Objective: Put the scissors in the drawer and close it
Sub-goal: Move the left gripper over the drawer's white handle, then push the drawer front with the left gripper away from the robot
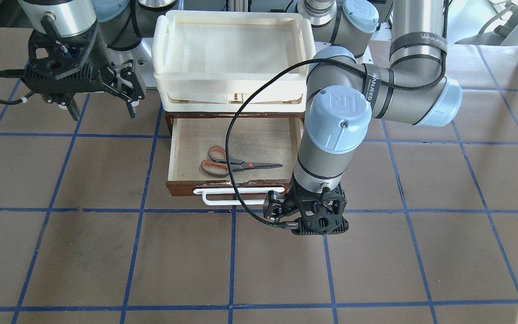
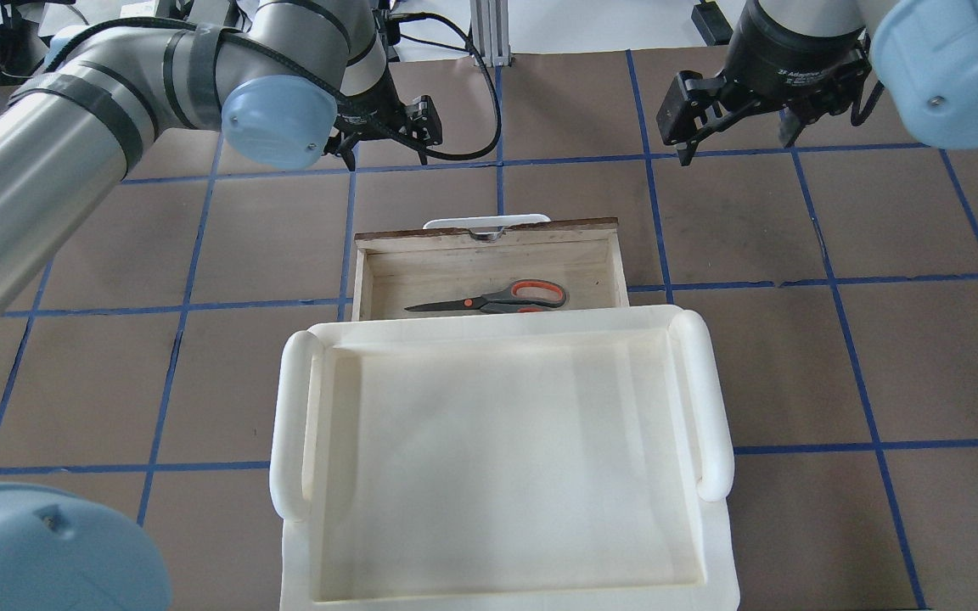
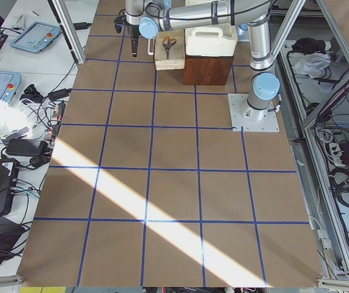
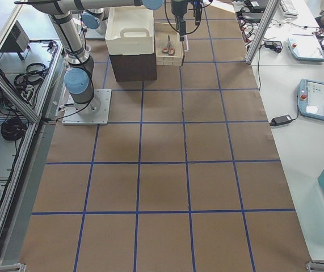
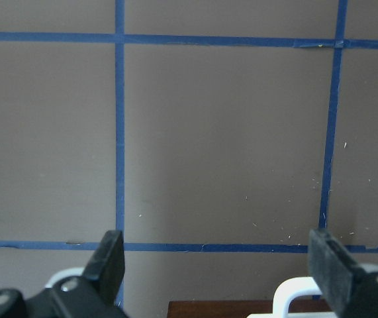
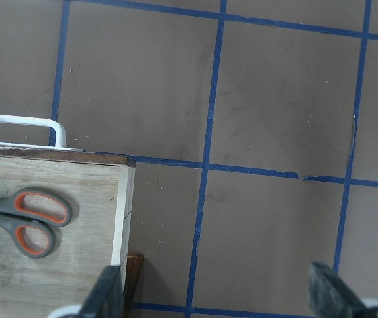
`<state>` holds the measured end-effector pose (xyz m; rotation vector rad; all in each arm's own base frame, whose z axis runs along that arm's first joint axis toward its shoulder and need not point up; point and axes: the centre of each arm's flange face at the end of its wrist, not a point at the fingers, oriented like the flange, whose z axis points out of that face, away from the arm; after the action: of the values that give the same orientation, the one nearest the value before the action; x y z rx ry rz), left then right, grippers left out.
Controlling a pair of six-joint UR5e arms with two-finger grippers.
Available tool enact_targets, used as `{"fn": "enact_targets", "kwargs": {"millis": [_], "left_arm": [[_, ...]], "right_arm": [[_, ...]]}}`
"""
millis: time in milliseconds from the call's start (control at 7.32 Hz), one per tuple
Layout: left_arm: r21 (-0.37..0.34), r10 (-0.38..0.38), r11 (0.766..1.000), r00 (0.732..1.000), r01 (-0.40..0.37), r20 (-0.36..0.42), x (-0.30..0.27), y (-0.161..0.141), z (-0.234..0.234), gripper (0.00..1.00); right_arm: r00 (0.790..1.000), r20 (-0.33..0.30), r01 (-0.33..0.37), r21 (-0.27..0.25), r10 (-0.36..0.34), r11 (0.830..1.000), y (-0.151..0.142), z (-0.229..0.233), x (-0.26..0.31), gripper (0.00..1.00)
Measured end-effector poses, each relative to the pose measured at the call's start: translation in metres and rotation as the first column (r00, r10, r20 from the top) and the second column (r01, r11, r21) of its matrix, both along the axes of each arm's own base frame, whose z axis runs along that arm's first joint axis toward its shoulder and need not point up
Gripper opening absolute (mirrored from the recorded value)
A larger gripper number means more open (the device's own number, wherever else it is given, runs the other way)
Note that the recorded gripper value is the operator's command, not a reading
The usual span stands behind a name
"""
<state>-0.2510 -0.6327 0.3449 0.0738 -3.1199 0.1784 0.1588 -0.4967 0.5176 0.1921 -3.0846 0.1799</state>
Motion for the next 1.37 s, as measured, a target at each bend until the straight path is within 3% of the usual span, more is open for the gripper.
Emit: {"fn": "enact_targets", "kwargs": {"millis": [546, 820, 1366], "left_arm": [[0.061, -0.002, 0.998, 1.0, 0.001, 0.009, -0.053, 0.005, -0.047, 1.0], [0.138, -0.005, 0.99, 1.0, 0.001, 0.03, -0.065, 0.016, -0.064, 1.0], [0.216, -0.003, 0.976, 0.999, -0.006, 0.04, -0.068, 0.029, -0.064, 1.0]], "right_arm": [[1.0, 0.001, -0.001, 0.006, 0.001, 1.0, 0.0, -0.003, 0.0, 1.0], [1.0, 0.001, -0.004, 0.011, 0.004, 1.0, 0.0, -0.005, 0.0, 1.0], [1.0, 0.004, -0.007, 0.018, 0.007, 1.0, 0.001, -0.01, 0.0, 1.0]]}}
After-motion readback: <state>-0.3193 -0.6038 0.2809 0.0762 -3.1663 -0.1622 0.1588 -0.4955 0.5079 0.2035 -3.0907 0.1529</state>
